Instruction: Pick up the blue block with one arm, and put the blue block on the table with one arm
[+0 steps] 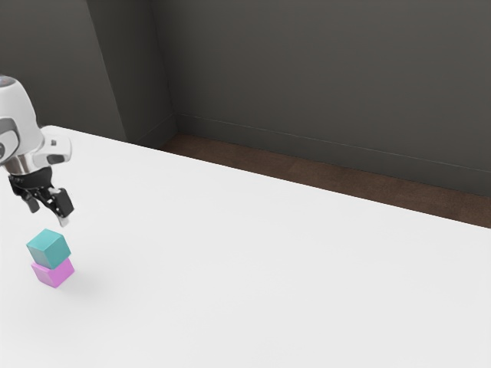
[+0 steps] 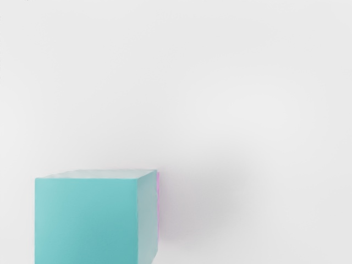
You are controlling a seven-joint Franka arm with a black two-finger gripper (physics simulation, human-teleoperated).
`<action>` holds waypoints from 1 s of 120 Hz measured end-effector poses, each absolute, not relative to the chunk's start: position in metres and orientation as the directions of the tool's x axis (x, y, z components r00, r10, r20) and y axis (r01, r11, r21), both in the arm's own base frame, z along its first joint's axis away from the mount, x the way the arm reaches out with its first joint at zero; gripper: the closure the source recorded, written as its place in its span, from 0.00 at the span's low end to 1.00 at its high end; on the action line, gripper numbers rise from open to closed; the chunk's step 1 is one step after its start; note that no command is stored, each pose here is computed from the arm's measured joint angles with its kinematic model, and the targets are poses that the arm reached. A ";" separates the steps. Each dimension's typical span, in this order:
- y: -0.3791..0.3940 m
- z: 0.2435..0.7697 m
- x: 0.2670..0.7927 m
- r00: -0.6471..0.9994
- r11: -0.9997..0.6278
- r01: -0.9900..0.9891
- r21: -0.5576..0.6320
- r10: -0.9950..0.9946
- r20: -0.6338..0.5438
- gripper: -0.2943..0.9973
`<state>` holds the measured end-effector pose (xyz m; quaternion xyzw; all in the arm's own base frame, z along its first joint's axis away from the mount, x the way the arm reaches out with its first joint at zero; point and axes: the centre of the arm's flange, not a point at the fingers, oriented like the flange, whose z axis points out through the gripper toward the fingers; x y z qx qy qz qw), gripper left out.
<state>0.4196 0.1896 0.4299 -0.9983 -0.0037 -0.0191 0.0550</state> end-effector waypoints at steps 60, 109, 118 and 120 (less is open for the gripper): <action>0.254 0.382 0.419 0.998 -0.999 0.018 -0.039 0.016 0.056 0.23; 0.261 0.367 0.408 0.996 -0.996 -0.084 0.034 -0.084 -0.008 0.23; 0.268 0.361 0.405 0.996 -0.994 -0.092 0.053 -0.093 -0.011 0.23; 0.270 0.360 0.404 0.996 -0.994 -0.093 0.055 -0.094 -0.010 0.23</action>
